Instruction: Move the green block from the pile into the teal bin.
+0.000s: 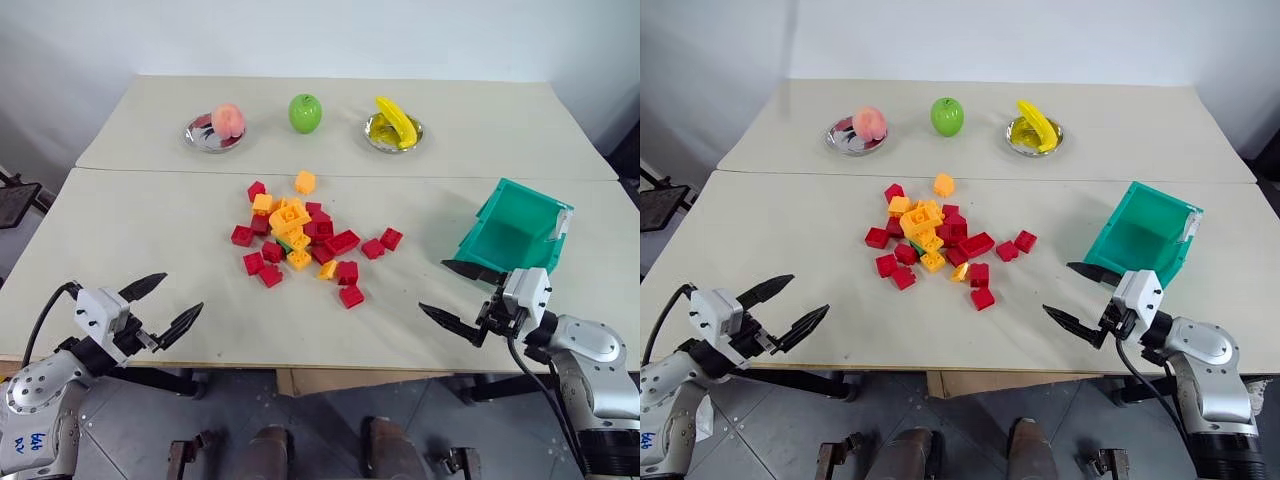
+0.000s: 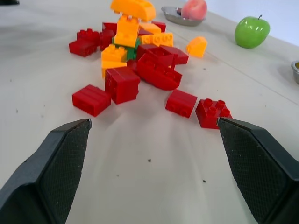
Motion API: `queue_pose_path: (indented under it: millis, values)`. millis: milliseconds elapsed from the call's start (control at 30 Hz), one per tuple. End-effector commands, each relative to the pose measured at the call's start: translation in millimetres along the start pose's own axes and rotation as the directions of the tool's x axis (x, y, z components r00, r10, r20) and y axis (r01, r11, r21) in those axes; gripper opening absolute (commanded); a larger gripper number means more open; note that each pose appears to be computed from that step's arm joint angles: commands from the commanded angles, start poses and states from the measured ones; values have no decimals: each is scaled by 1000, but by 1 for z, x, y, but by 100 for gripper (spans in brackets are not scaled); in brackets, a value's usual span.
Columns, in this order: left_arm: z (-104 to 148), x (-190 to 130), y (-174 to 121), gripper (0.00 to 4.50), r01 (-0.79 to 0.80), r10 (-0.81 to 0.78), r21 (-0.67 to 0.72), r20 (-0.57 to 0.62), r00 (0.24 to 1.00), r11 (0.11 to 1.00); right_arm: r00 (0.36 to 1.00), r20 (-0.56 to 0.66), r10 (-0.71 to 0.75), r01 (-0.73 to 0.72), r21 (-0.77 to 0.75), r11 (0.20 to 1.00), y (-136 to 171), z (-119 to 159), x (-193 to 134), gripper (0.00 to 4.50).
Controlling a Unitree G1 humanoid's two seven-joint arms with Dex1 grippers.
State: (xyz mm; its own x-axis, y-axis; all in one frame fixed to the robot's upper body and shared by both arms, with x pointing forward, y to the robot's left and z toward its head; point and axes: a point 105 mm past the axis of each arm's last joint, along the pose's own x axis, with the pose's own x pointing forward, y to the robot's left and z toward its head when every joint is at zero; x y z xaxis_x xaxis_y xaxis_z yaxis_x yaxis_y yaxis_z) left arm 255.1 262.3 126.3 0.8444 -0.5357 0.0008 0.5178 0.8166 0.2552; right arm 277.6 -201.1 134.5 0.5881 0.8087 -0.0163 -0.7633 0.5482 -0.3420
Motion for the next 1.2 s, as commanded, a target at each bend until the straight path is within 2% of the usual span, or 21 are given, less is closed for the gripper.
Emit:
queue_pose_path:
  millis: [33,233,367,500,533,600,767,800,867,967,1000,1100,1200]
  values:
    - [8,0,3,450,-23,23,33,13,1000,999,1000,15,4,-4,-40,999,-3,6,-1,449]
    - [19,11,-3,450,72,-71,-14,56,996,997,999,35,-12,14,-37,999,-6,8,0,449]
    - [29,21,-25,450,249,-250,23,77,965,968,989,131,-63,64,3,998,-12,31,0,449]
    - [43,33,-43,450,368,-369,31,140,919,929,994,107,13,-8,-40,999,0,39,-1,449]
    - [45,35,-49,412,410,-412,49,144,900,911,996,91,19,-15,-45,999,2,37,-3,450]
    - [46,43,-52,367,437,-447,95,150,882,894,998,54,15,-11,-56,998,3,31,-7,450]
    - [46,65,-62,213,504,-515,104,181,838,857,1000,2,-2,2,-70,998,3,18,-16,450]
    - [45,72,-66,193,525,-536,108,184,824,844,1000,1,-10,10,-72,997,3,18,-17,450]
    - [47,91,-72,121,551,-556,85,204,806,830,1000,1,-24,24,-76,997,2,18,-18,450]
    - [39,111,-90,26,644,-651,100,123,749,759,999,5,-34,34,-83,996,1,20,-18,450]
    - [35,125,-91,3,629,-638,109,95,765,770,999,8,-35,35,-85,996,1,21,-16,450]
    - [32,164,-90,3,581,-586,86,48,809,809,999,21,-31,33,-90,995,4,24,-10,450]
    - [35,184,-83,3,542,-545,77,26,838,837,999,30,-32,35,-93,995,5,28,-7,450]
